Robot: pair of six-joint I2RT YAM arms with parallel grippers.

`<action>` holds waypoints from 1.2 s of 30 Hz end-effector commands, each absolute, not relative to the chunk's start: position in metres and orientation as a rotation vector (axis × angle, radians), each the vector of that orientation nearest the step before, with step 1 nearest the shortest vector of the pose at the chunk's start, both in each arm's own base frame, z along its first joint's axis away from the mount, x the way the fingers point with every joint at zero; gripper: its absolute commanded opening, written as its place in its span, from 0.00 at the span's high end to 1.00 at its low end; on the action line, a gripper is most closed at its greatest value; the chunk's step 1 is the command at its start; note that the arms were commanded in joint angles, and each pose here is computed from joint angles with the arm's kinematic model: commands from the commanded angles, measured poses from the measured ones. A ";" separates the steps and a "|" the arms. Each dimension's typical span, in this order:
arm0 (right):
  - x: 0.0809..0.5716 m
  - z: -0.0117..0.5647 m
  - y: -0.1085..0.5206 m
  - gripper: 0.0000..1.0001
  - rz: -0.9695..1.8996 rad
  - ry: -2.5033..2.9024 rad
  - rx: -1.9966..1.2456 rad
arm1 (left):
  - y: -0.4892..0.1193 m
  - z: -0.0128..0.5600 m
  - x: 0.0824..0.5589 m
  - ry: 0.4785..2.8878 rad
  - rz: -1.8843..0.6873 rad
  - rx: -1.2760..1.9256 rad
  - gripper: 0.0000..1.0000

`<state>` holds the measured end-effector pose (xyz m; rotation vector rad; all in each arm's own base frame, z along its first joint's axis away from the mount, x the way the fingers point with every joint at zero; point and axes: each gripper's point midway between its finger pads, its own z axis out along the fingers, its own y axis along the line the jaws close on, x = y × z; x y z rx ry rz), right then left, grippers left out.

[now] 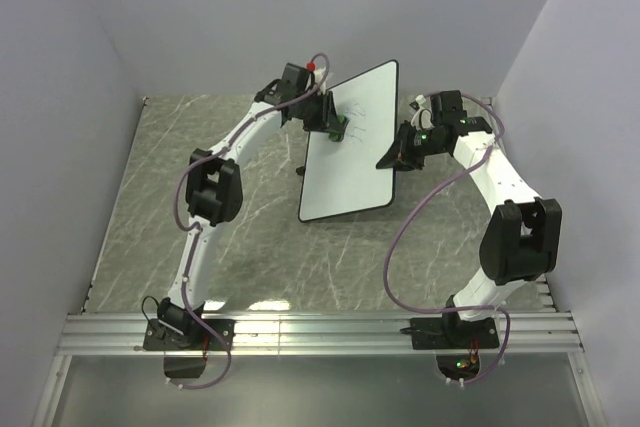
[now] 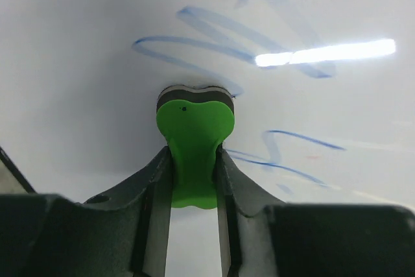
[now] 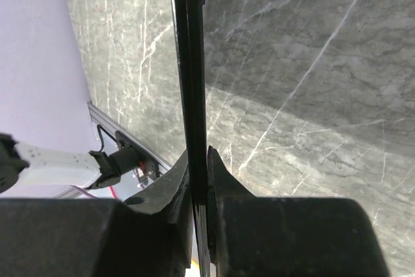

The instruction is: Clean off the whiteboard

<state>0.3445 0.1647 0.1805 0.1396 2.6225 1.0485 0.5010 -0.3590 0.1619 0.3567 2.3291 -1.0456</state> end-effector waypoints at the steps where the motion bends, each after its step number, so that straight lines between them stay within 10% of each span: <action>1: 0.297 0.133 0.166 1.00 0.923 2.870 0.067 | -0.359 0.110 0.486 2.466 -0.955 0.421 1.00; 21: 0.302 0.121 0.180 1.00 0.908 2.929 0.015 | -0.441 0.190 0.401 2.251 -1.101 0.789 1.00; 36: 0.291 0.126 0.181 1.00 0.922 2.918 -0.012 | -0.364 0.067 0.479 2.538 -0.689 0.470 1.00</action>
